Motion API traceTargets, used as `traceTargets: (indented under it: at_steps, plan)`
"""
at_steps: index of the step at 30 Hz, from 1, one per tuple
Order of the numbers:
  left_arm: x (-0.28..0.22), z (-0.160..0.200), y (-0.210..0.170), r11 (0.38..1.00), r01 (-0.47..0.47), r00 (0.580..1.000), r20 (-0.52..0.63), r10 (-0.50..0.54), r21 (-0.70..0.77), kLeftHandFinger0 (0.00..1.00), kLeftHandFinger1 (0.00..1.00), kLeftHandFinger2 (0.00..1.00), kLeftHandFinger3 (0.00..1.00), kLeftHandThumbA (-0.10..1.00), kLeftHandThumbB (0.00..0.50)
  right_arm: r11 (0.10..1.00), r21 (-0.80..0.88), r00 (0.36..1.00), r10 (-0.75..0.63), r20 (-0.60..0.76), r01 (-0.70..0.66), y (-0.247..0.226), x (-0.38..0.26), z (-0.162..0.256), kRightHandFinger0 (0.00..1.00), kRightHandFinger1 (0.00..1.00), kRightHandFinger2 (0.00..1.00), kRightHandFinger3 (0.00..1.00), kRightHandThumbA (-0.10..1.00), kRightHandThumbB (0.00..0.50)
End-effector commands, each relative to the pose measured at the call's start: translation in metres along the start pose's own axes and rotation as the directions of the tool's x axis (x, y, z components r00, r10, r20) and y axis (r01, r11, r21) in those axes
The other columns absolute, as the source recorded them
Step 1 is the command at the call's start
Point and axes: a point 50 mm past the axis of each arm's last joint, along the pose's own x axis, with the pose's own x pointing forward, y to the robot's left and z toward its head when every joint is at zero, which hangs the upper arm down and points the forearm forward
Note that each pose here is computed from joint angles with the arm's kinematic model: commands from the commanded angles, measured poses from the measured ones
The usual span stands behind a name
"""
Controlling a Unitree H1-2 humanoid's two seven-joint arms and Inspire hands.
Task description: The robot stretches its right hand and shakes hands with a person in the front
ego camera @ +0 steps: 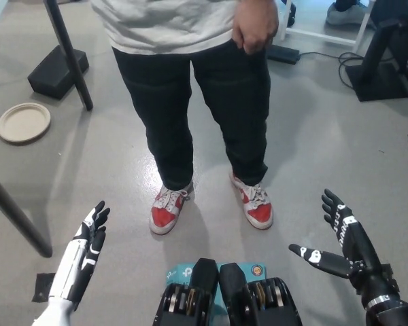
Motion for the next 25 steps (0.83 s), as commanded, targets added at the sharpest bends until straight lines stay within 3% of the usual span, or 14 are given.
traceTargets:
  at_steps: [1, 25]
  plan:
    - [0.0006, 0.0057, 0.0076, 1.000, -0.007, 0.999, 0.037, 0.006, 0.021, 1.00, 1.00, 1.00, 1.00, 1.00, 0.127, 0.999, -0.043, 0.995, -0.008, 0.095, 0.012, -0.0020, 0.0029, 0.0113, 1.00, 1.00, 1.00, 1.00, 1.00, 0.201]
    - [-0.0009, 0.0059, 0.0070, 1.000, -0.013, 0.999, 0.041, 0.012, 0.022, 1.00, 1.00, 1.00, 1.00, 1.00, 0.116, 0.998, -0.059, 0.993, 0.003, 0.114, 0.004, -0.0025, 0.0015, 0.0118, 1.00, 1.00, 1.00, 1.00, 1.00, 0.206]
